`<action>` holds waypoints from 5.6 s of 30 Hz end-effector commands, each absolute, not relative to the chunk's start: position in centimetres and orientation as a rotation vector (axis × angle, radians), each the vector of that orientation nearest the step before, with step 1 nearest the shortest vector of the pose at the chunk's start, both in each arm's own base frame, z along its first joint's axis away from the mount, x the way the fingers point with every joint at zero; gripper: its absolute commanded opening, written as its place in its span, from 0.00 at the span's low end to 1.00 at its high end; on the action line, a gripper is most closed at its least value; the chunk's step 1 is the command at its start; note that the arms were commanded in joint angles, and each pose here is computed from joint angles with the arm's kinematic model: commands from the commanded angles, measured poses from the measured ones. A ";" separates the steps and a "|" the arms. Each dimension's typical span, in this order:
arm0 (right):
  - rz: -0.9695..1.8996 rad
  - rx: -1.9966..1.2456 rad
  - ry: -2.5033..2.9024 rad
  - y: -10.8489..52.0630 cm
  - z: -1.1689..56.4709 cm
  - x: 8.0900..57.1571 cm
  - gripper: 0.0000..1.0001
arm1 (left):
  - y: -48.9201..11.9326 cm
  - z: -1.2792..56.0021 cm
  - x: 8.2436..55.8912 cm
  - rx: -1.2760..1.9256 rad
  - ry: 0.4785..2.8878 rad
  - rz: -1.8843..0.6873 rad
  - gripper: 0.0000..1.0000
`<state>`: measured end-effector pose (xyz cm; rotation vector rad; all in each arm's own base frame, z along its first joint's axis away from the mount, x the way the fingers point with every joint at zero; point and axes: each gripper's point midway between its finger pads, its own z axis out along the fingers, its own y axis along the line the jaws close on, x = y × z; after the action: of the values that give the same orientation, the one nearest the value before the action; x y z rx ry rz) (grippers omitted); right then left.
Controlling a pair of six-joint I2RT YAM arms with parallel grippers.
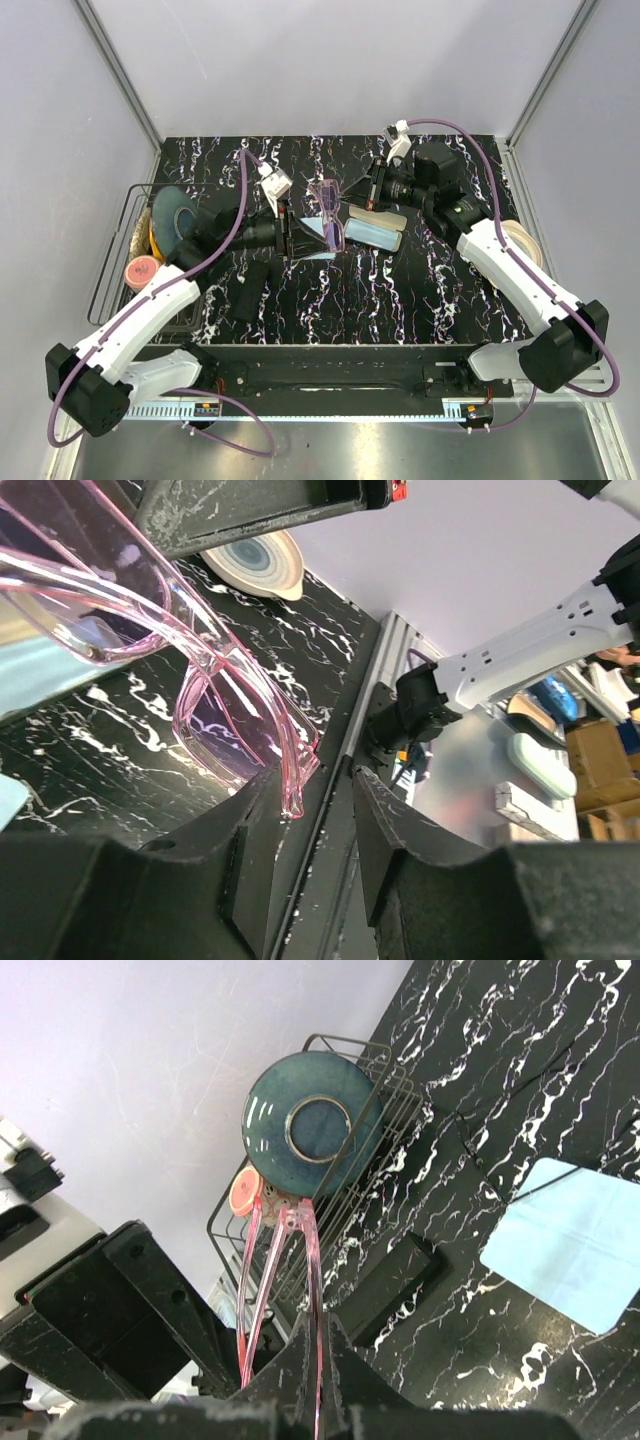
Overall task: Organize the sunglasses
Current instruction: Open the left temple of the sunglasses, then fold the left temple of the sunglasses on the sunglasses.
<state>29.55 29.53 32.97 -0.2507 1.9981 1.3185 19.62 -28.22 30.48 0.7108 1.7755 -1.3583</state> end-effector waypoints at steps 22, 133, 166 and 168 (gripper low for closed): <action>1.246 -0.409 1.798 28.9 33.5 28.9 0.00 | -28.1 34.8 21.6 0.493 1.844 -1.644 0.00; 1.544 -0.423 1.584 30.3 40.2 26.2 0.00 | -20.9 46.6 22.0 0.220 1.340 -1.167 0.29; 1.653 -0.375 1.649 31.0 40.5 26.1 0.00 | -29.6 39.8 19.9 0.607 1.460 -1.554 0.34; 1.650 -0.366 1.656 31.0 40.4 26.2 0.00 | -29.5 39.7 20.2 0.597 1.475 -1.537 0.36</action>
<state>26.55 30.92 37.24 -0.3491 1.7412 1.6227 20.13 -29.62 39.34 0.5595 1.5083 -1.5818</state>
